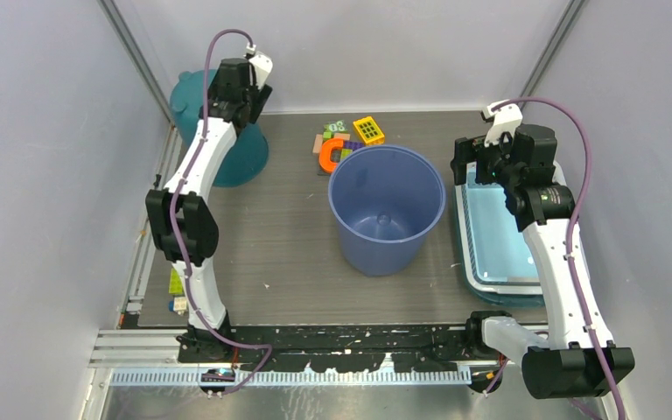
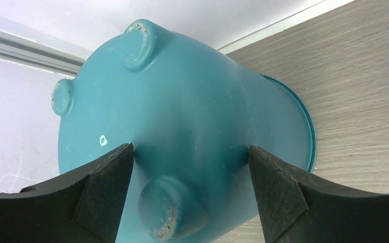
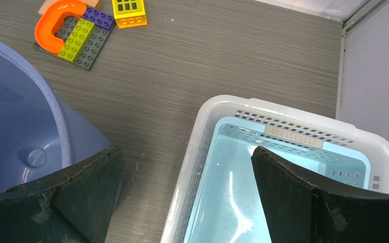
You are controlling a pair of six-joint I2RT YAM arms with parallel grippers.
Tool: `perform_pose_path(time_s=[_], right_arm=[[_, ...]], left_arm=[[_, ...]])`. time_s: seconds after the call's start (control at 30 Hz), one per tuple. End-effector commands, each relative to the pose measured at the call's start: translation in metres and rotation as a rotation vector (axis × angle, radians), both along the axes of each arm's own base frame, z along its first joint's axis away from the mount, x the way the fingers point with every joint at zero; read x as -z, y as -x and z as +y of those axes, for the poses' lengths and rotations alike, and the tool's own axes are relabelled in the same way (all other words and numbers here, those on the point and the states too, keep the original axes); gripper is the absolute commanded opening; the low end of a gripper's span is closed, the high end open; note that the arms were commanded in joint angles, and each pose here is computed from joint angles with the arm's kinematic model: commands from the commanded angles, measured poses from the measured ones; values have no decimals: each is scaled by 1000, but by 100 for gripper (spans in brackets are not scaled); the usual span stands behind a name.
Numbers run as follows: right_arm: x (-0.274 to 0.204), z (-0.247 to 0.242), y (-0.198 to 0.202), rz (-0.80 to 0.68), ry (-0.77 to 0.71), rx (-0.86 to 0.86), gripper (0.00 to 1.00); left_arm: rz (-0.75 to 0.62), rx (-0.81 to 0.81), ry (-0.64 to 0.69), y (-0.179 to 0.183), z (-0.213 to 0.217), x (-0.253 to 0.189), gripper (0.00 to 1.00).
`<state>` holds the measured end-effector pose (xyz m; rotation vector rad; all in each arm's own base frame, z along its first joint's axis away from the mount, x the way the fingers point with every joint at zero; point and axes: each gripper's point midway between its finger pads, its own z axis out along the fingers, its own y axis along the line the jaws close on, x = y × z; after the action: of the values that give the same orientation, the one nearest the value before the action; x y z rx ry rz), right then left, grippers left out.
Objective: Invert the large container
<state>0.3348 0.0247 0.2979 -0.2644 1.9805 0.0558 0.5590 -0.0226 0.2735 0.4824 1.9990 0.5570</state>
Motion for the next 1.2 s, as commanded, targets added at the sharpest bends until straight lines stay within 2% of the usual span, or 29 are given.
perform_pose_path(time_s=[0.0, 0.23, 0.53, 1.0, 1.17], right_arm=[[-7, 2, -8, -31, -19, -1, 100], [-3, 1, -11, -22, -18, 4, 100], [-3, 0, -10, -24, -17, 8, 100], [-1, 1, -11, -23, -15, 0, 100], [-3, 2, -9, -28, -17, -5, 100]], left_arm=[[98, -77, -24, -1, 33, 33, 83], [74, -92, -34, -16, 48, 34, 83], [52, -49, -13, -38, 39, 33, 82], [26, -92, -41, -56, 47, 24, 82], [-34, -74, 19, -46, 40, -12, 90]])
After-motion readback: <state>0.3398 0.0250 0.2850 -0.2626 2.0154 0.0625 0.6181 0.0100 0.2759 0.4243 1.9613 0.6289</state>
